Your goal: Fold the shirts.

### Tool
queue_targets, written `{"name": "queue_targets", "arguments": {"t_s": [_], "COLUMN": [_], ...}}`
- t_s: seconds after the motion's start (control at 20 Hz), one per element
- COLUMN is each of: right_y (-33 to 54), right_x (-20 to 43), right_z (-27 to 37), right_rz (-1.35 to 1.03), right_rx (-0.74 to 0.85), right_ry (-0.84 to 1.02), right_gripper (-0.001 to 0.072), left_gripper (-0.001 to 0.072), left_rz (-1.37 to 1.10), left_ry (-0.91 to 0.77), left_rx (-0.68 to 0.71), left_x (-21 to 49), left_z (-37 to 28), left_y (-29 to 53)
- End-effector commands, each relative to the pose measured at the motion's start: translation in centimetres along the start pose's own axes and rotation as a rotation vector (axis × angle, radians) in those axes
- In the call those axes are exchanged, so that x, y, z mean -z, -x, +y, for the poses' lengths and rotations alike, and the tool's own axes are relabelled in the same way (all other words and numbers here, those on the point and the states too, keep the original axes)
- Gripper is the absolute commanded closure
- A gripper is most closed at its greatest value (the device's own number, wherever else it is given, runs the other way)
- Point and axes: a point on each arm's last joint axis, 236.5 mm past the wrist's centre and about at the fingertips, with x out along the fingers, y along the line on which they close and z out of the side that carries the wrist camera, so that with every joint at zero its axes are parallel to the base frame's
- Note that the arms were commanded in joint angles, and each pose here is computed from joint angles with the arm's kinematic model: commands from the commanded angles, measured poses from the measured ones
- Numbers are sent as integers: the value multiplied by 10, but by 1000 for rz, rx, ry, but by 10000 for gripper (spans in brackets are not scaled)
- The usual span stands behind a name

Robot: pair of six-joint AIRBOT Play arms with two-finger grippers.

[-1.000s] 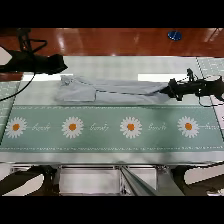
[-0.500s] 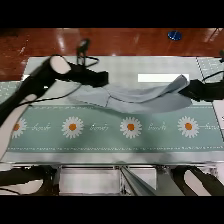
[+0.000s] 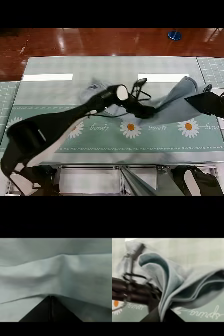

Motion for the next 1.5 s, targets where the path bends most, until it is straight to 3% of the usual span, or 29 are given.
{"name": "queue_targets", "arguments": {"t_s": [0.0,0.3,0.55,0.8,1.0,1.25,1.3,1.35,1.4,1.45], "right_y": [5,5,-30,-136,-226,-308,-318,-322,-318,-310], "right_x": [0,-4,-8,-8,1,25,30,36,45,50], "right_z": [15,24,54,110,142,141,140,143,148,149], "right_rz": [-19,-33,48,162,300,404,418,450,498,538], "right_rx": [-50,-91,-247,-326,-342,-310,-313,-332,-365,-378], "right_ry": [5,3,-10,26,39,-7,-31,-60,-47,-33], "right_gripper": [687,687,687,687,687,686,595,367,296,297], "left_gripper": [689,689,689,689,689,689,689,689,689,689], "left_rz": [99,-11,-219,-620,-766,-744,-720,-698,-692,-698], "left_ry": [16,100,159,93,33,63,84,106,125,142], "left_rx": [63,67,-322,-536,-589,-567,-545,-515,-491,-473], "left_x": [30,-47,-76,-39,21,73,78,81,81,79], "left_z": [-30,18,156,145,109,117,122,127,131,136], "left_y": [-35,62,278,467,498,461,449,436,426,420]}}
